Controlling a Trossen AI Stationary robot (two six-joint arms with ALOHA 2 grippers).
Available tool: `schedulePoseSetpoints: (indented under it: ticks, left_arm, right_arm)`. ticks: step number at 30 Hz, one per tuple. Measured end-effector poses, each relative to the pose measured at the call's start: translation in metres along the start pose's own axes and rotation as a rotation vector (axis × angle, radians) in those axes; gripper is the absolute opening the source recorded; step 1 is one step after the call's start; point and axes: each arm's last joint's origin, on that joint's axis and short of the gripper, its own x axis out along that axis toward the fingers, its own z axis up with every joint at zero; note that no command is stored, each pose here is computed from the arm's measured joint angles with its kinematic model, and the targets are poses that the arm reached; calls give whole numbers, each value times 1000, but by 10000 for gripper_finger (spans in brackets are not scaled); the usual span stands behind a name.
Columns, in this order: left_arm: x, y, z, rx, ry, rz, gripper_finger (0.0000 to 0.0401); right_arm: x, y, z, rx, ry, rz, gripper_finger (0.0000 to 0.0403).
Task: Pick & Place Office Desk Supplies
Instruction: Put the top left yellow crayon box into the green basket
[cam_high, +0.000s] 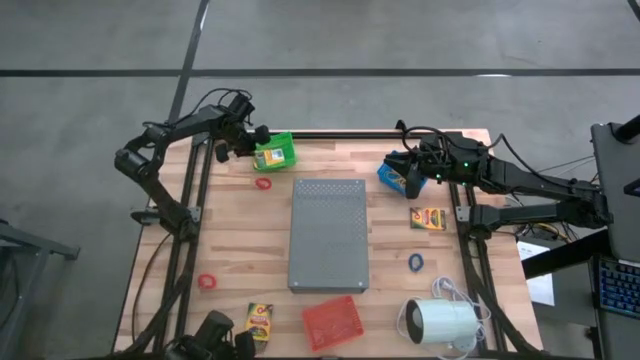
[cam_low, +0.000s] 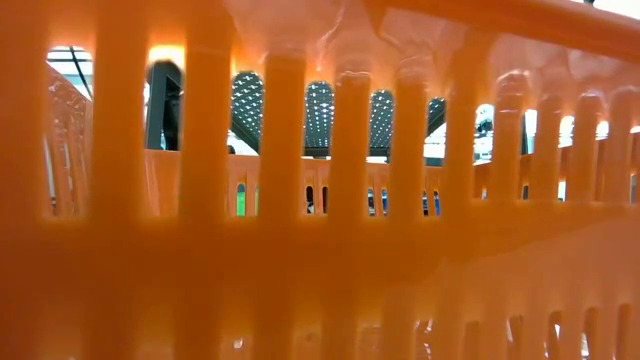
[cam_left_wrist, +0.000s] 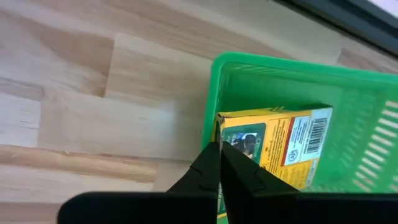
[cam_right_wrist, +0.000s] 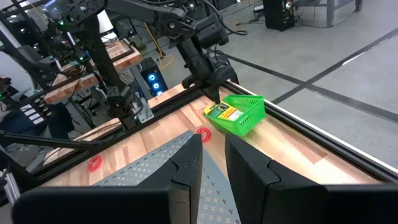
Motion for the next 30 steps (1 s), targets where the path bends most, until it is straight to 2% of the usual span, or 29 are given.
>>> schedulePoseSetpoints:
  ticks: [10, 19, 30]
  left_arm:
    - [-1, -7, 6, 16, -62, -72, 6]
    - [-1, -7, 6, 20, -61, -70, 6]
    - [-1, -3, 3, 15, -46, -18, 6]
  right_arm:
    - [0, 0, 0, 0, 0, 0, 81]
    - [0, 0, 0, 0, -1, 0, 81]
    - [0, 0, 0, 0, -1, 0, 69]
